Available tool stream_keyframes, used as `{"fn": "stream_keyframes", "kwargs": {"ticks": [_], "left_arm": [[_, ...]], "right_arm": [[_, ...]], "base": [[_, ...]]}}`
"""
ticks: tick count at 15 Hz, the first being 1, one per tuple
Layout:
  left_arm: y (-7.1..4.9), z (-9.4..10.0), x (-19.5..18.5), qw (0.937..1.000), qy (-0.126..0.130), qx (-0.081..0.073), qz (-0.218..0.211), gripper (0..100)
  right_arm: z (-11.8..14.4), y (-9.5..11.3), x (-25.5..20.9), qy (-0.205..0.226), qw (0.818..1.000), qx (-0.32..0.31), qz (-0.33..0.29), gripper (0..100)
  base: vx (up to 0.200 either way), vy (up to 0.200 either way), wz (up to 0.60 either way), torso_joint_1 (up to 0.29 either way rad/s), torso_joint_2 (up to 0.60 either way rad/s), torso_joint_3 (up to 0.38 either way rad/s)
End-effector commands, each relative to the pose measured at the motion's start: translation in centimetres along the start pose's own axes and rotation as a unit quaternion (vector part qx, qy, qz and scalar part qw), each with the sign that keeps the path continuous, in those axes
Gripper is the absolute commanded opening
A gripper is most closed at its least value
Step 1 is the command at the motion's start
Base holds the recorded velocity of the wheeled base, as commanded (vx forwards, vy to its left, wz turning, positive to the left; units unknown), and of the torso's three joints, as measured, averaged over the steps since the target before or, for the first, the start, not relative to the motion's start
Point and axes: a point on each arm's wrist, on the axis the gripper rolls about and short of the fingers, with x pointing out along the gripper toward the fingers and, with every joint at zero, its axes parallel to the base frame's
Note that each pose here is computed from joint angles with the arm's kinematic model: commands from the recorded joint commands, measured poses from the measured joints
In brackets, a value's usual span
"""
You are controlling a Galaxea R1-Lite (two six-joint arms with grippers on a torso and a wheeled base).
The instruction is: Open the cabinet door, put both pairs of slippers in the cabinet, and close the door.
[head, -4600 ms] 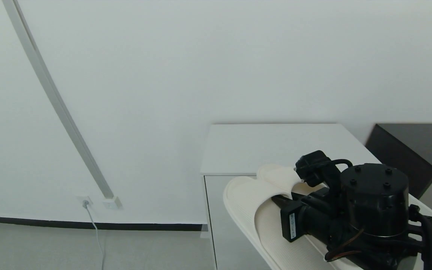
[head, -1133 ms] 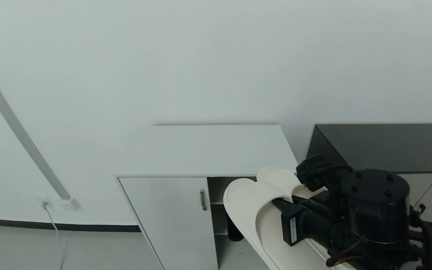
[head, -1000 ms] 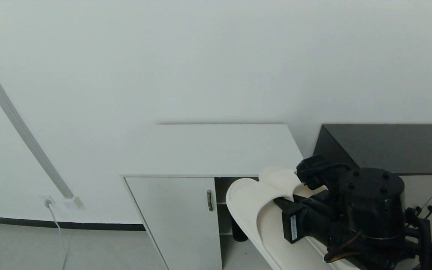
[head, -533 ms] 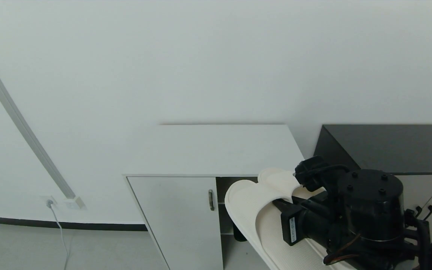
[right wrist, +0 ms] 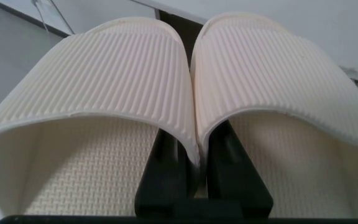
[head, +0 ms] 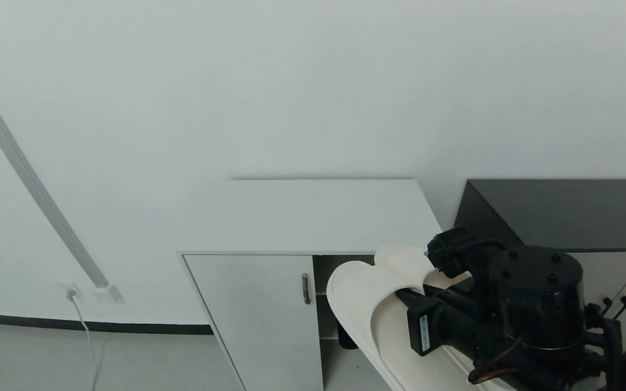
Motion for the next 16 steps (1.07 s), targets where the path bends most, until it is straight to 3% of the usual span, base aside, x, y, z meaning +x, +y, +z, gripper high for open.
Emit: {"fn": "stream_keyframes", "kwargs": {"ticks": [1,16], "left_arm": [[0.0,-0.01,0.01,1.0,0.001,0.0,0.0,0],[0.0,-0.01,0.01,1.0,0.001,0.0,0.0,0]], "right_arm": [[-0.09,0.04,0.08,0.002,1.0,-0.001,0.0,0],[-0.63,0.13,0.21,0.011,1.0,-0.005,0.001,0]], "base": [[0.0,0.0,0.0,-0.149,0.32,0.193],[0.0,0.0,0.0,-0.201,0.48,0.278]]}}
